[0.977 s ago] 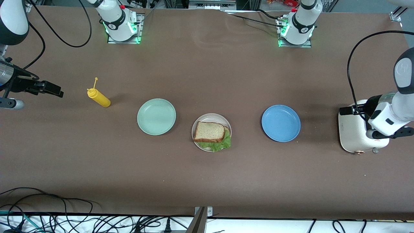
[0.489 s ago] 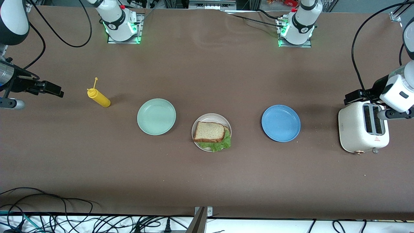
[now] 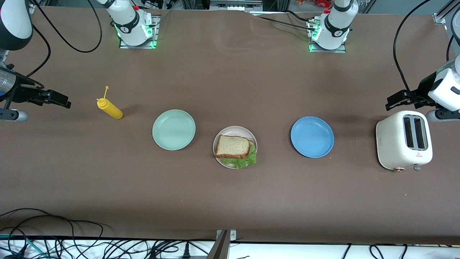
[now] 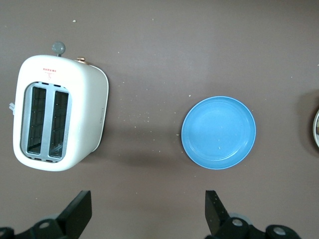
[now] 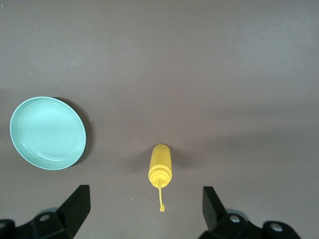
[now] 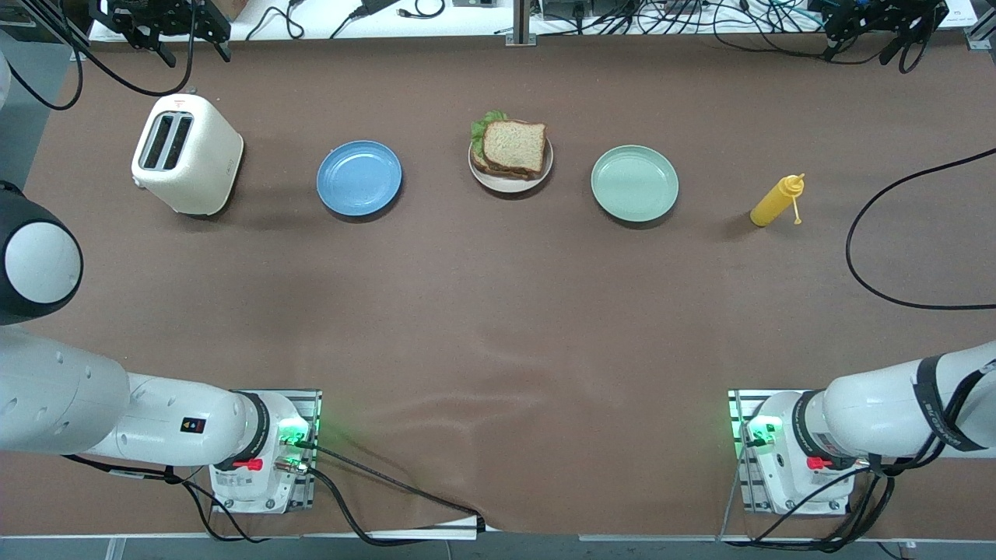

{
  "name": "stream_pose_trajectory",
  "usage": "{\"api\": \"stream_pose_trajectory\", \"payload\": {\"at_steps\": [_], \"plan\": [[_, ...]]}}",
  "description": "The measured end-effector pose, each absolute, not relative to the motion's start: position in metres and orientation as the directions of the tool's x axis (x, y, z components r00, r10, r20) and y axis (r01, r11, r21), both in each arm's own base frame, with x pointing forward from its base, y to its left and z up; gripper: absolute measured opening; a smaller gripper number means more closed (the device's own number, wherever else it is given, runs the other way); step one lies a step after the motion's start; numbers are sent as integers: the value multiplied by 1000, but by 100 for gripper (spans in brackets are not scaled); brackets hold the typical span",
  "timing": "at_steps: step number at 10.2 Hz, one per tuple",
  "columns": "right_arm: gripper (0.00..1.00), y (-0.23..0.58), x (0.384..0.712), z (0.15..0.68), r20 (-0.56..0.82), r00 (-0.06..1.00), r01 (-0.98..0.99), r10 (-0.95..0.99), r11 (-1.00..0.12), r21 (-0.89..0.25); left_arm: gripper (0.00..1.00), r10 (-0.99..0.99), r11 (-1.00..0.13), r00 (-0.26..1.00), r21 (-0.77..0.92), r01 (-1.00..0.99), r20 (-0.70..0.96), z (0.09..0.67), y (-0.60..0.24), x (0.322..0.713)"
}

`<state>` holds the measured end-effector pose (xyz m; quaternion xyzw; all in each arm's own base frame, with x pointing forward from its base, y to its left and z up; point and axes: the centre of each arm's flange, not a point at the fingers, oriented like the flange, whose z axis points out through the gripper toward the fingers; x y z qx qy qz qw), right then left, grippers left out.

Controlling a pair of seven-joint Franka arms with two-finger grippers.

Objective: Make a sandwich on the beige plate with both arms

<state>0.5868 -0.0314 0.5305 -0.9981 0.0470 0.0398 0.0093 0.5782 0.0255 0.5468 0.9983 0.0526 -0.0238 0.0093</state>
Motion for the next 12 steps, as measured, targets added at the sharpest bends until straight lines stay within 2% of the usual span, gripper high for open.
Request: {"api": "stream_pose_trajectory", "payload": {"at_steps": [4,9,12], "plan": [[100,-31,587,530,-80,992,-94,-93,-995,-15,100,69,-997,994,17,71,-82,553,6,576],[100,-31,587,530,-80,992,-94,-93,-995,-15,100,73,-997,996,16,74,-49,582,6,583],[100,-36,587,531,-77,994,-77,-81,-996,52,100,55,-998,993,11,57,-107,566,-4,586]]}}
